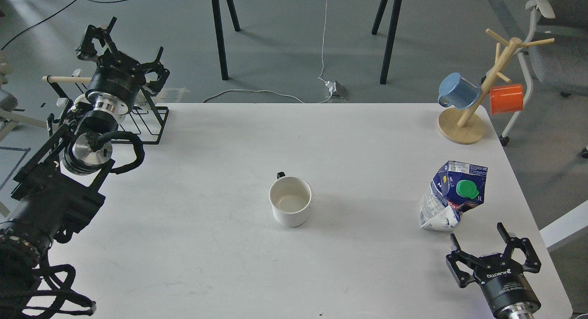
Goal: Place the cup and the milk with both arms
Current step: 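Move the right gripper to the milk carton and grasp it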
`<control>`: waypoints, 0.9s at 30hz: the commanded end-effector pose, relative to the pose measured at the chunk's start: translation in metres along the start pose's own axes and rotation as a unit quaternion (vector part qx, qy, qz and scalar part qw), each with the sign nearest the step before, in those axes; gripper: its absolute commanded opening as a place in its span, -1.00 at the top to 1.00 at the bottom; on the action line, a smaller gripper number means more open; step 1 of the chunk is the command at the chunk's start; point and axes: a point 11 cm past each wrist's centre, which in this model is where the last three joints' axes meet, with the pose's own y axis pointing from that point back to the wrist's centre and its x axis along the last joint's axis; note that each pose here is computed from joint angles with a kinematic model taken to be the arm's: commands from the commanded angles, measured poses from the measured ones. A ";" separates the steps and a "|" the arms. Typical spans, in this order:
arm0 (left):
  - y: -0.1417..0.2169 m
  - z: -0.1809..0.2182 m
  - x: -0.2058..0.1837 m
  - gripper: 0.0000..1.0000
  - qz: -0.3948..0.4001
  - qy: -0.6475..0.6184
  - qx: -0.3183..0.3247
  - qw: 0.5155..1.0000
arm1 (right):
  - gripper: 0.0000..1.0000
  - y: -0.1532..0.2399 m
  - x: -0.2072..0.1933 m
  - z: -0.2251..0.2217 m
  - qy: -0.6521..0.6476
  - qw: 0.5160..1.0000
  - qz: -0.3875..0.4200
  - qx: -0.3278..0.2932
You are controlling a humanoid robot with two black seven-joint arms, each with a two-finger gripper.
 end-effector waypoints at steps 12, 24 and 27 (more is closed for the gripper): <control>0.002 0.016 0.007 -0.99 0.005 -0.017 -0.005 1.000 | -0.83 -0.044 -0.030 0.023 -0.031 0.998 -0.053 0.007; 0.002 0.017 0.007 -0.99 0.007 -0.022 -0.005 1.000 | 0.27 -0.039 -0.025 0.026 -0.031 0.999 -0.045 0.005; 0.002 0.015 0.007 -0.99 0.012 -0.021 -0.005 1.000 | 0.55 -0.041 -0.027 0.026 -0.031 0.998 -0.048 0.004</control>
